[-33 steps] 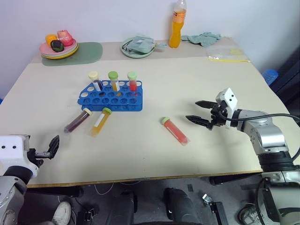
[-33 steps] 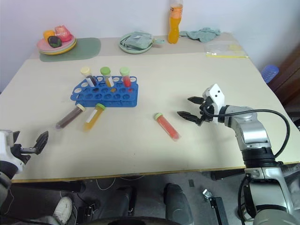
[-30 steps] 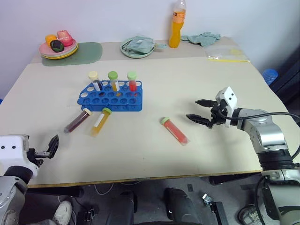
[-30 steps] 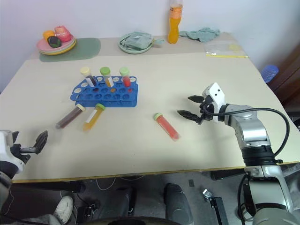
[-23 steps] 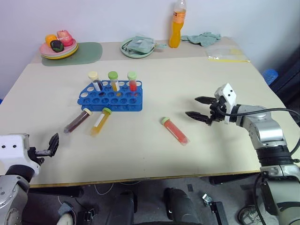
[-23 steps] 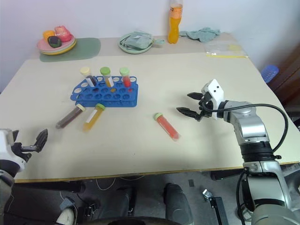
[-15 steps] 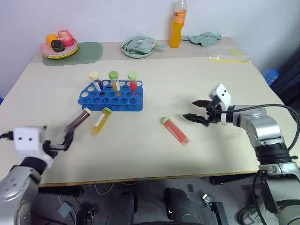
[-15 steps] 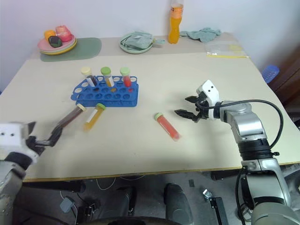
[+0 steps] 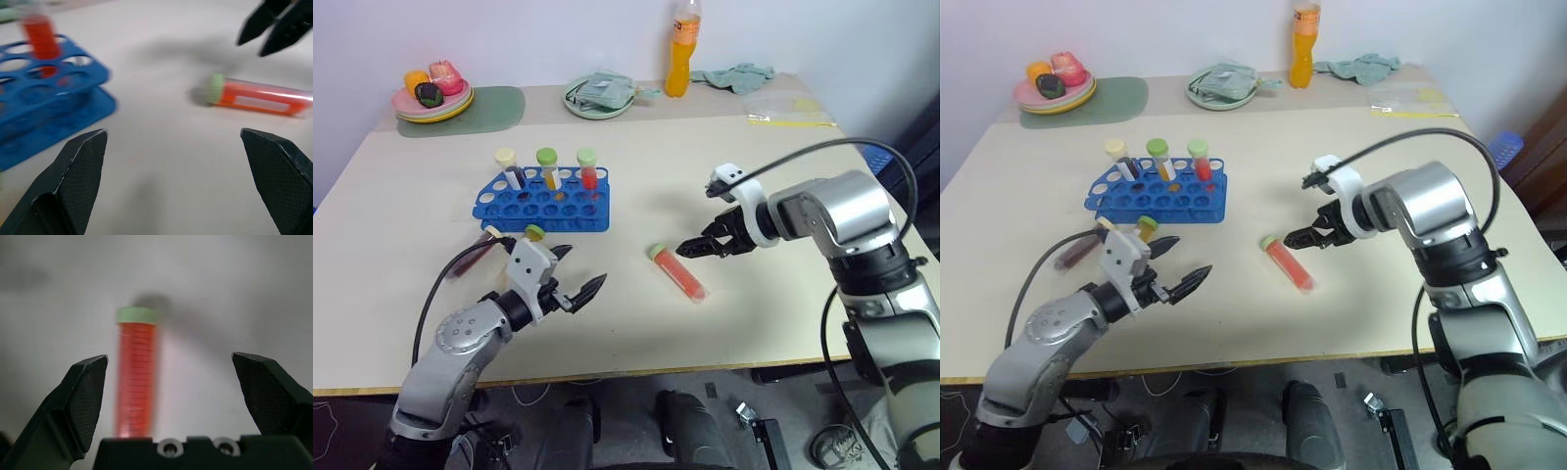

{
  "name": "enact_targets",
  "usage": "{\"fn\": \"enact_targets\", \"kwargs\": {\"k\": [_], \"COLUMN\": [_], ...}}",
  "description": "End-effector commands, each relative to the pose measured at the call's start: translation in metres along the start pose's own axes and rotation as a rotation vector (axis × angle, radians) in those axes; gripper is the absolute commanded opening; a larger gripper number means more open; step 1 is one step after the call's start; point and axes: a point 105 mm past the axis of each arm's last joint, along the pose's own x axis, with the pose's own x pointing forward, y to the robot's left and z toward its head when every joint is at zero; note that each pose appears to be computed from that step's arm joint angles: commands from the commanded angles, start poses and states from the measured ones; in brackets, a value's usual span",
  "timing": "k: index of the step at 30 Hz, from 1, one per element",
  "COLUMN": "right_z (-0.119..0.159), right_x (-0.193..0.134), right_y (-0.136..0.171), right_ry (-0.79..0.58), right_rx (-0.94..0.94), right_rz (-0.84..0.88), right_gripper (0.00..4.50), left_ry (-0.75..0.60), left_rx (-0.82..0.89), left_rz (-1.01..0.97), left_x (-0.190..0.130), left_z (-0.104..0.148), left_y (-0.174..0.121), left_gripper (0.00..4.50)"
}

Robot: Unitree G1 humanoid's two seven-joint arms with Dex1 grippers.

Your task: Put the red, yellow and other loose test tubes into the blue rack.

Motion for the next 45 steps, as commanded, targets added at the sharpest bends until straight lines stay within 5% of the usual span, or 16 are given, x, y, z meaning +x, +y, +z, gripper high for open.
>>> {"fn": "enact_targets", "kwargs": {"k": [1, 9, 12, 17, 23, 28, 33, 38, 45], "right_z": [0.009, -0.003, -0.004, 0.0, 0.017, 0.071, 0.121, 0.143, 0.138], "right_x": [0.008, 0.035, 0.039, 0.036, 0.015, 0.001, 0.021, 0.04, 0.071], "right_y": [0.004, 0.012, 0.018, 0.027, 0.056, 0.098, 0.108, 0.105, 0.106], "right_ry": [0.053, 0.17, 0.181, 0.177, 0.04, -0.591, -1.054, -1.189, -1.174], "right_rx": [0.04, 0.042, 0.031, 0.001, -0.148, -0.533, -0.297, -0.217, -0.246], "right_rz": [-0.01, -0.027, -0.016, 0.015, 0.11, 0.147, 0.138, 0.046, -0.008], "right_gripper": [4.5, 4.5, 3.6, 1.1, 1.1, 1.1, 1.1, 1.1, 1.1], "left_ry": [-0.028, 0.006, -0.002, 0.004, 0.011, 0.042, 0.011, -0.009, -0.014], "left_rx": [0.011, 0.008, 0.001, -0.001, -0.006, 0.0, -0.023, -0.019, -0.013], "left_rz": [-0.09, -0.026, -0.011, -0.004, 0.034, 0.12, 0.271, 0.357, 0.384], "left_x": [-0.002, -0.021, -0.022, -0.023, -0.029, -0.039, -0.053, -0.065, -0.072], "left_z": [0.002, -0.009, -0.007, -0.009, -0.01, -0.02, -0.017, -0.012, -0.009], "left_y": [-0.022, -0.018, -0.018, -0.018, -0.008, 0.006, 0.031, 0.047, 0.054], "left_gripper": [4.48, 4.48, 4.5, 4.5, 4.5, 4.5, 4.5, 4.5, 4.5]}}
